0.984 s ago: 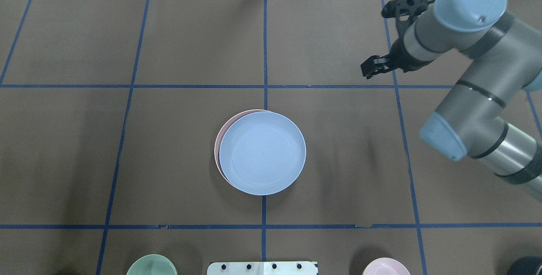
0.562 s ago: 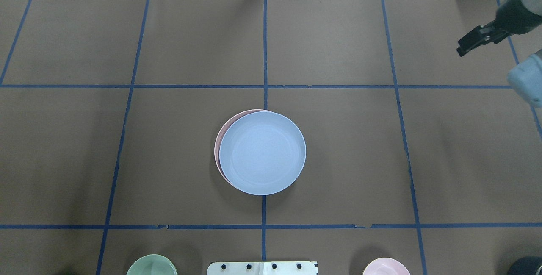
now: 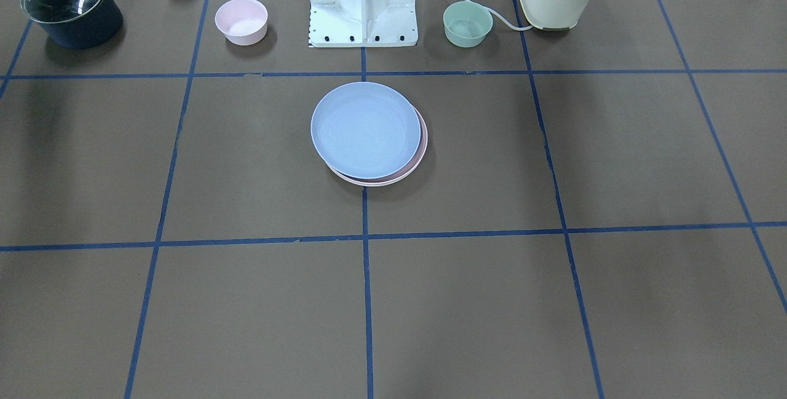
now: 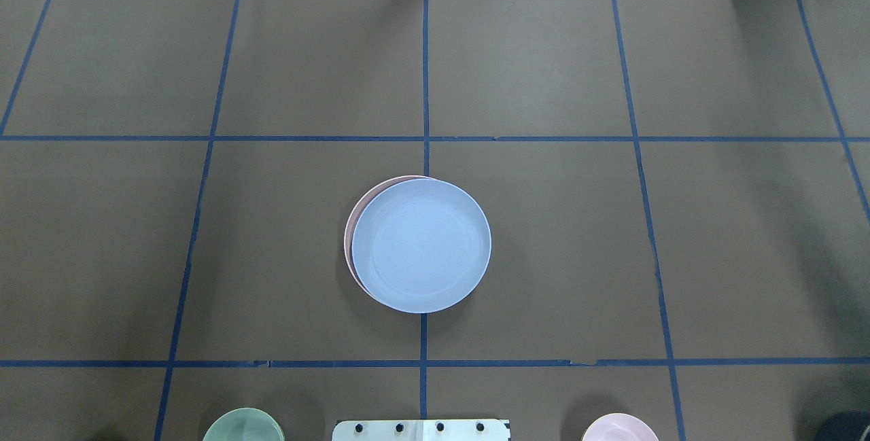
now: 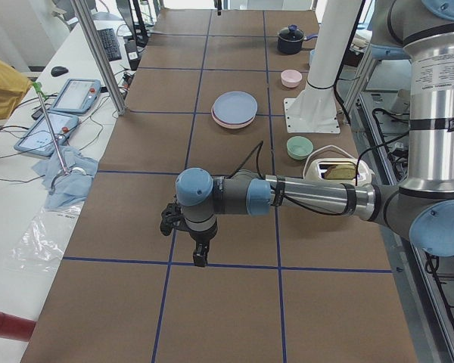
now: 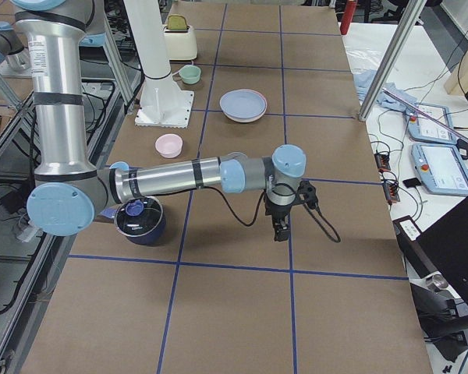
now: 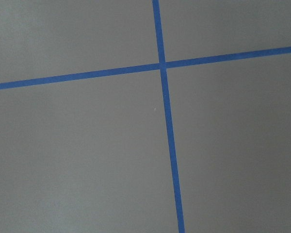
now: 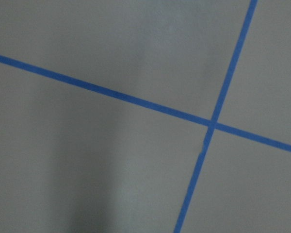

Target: Stack three plates with pink and blue

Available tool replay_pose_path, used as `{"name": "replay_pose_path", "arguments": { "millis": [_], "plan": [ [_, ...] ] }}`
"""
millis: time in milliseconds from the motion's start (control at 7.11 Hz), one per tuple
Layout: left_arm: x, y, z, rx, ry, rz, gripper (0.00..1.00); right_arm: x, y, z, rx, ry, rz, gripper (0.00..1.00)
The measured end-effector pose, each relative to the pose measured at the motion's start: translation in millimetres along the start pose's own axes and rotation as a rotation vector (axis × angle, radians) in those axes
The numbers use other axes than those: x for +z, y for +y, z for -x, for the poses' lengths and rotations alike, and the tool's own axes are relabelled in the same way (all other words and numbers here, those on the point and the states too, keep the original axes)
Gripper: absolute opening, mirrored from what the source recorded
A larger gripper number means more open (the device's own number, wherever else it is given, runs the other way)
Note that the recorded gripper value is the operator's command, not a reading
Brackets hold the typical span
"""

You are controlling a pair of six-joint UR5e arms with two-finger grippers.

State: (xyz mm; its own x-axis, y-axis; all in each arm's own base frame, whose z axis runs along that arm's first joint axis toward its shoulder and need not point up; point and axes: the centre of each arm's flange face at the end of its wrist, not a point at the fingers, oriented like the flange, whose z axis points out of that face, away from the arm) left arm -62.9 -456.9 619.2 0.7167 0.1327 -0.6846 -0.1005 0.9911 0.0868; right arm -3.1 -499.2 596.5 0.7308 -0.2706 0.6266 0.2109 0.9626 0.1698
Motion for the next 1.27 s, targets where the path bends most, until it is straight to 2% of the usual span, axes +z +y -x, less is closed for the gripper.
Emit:
{"name": "replay_pose_path", "arguments": {
  "millis": [141,422,703,1266],
  "plan": [
    [-2,-3,-1,0.004,0.000,-0.005,1.00,1,20,-15,0.017,-0.005,-0.015,1.00],
    [-4,-4,-3,0.018,-0.003,-0.012,1.00,-24,26,-15,0.051,-0.024,-0.038,1.00],
    [-2,-4,-3,0.019,-0.012,-0.007,1.00,-43,28,-6,0.077,-0.022,-0.027,1.00],
    [-2,-3,-3,0.019,-0.013,-0.007,1.00,-41,32,-7,0.085,-0.023,-0.016,1.00]
  ]
}}
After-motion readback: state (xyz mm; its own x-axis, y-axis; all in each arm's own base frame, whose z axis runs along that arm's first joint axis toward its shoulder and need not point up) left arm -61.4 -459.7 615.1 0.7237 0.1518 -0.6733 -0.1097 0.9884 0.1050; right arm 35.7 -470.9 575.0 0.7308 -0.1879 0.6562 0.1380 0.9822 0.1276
